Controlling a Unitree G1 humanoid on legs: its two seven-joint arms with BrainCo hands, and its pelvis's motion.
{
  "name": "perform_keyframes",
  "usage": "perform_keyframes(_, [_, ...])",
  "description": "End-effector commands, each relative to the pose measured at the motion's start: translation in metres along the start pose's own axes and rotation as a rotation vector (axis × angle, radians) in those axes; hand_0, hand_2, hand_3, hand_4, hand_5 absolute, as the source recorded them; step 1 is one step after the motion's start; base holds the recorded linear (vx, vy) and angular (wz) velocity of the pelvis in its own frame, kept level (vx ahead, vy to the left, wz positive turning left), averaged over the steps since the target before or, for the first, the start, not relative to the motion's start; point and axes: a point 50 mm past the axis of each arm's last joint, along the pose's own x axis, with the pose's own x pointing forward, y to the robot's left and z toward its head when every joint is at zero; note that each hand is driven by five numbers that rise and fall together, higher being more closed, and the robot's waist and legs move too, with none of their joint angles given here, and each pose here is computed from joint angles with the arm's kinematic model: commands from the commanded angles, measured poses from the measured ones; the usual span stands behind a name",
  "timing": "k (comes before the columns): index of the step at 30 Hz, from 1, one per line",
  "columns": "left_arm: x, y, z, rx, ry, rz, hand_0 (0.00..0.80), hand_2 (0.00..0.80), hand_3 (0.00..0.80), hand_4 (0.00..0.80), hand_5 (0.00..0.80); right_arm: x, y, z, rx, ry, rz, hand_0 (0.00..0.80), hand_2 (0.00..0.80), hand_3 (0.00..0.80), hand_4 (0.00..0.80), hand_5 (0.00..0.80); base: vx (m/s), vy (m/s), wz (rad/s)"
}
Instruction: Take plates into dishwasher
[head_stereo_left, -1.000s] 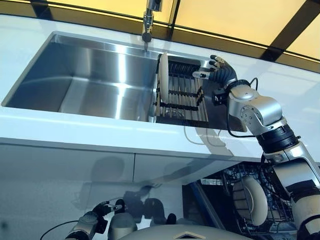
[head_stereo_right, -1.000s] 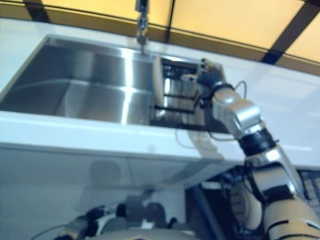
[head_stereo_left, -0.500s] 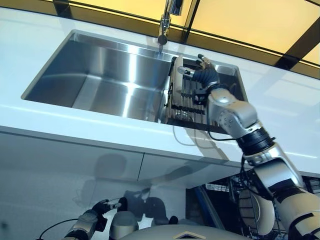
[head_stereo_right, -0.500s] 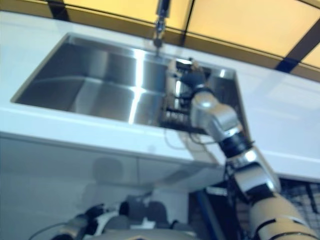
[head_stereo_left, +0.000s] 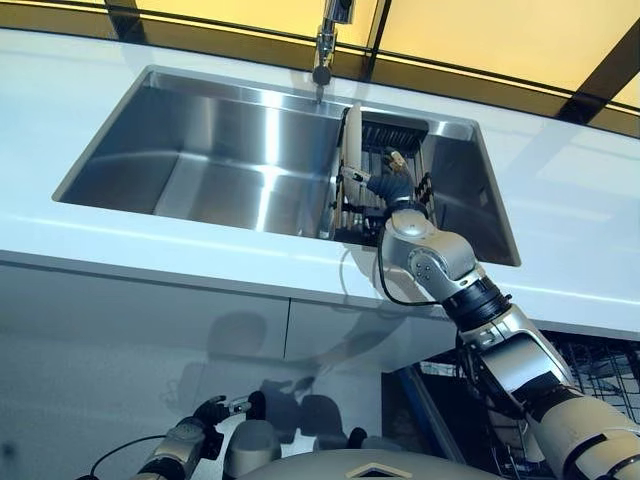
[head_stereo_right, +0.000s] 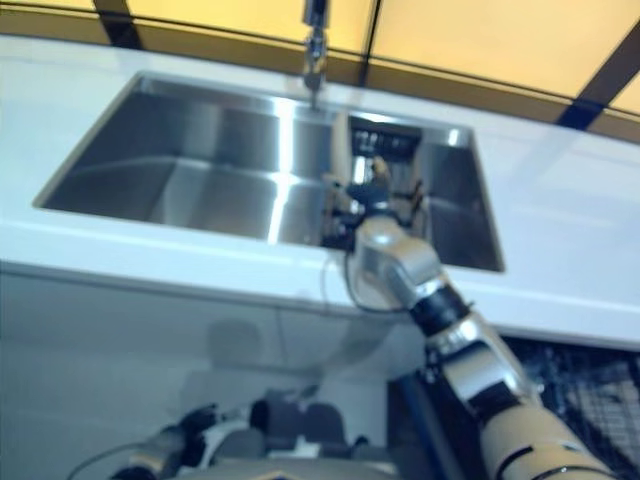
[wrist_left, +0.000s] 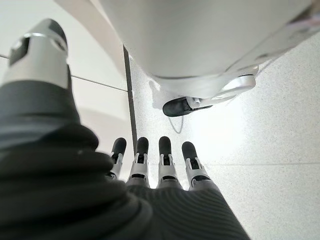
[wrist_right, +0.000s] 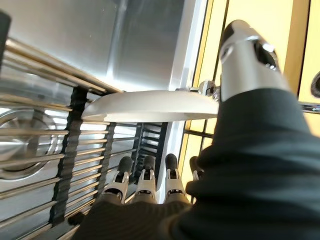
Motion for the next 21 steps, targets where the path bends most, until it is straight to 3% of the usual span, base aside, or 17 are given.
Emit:
perform_keyframes(1, [0.003, -0.01, 0.015, 0.036, -0.038, -0.021, 0.0, 0.0, 0.0, 0.0, 0.0, 0.004, -0.002, 0.013, -0.018, -0.088, -0.05, 0.0, 0.0, 0.0, 0.0, 0.0, 0.0, 0.0, 0.0])
perform_keyframes(21, [0.003, -0.015, 0.007, 0.014, -0.014, -0.031, 0.0, 0.0, 0.0, 0.0, 0.0, 0.014, -0.012, 0.024, -0.123, -0.09, -0.069, 0.0, 0.0, 0.0, 0.0, 0.0, 0.012, 0.01, 0.05])
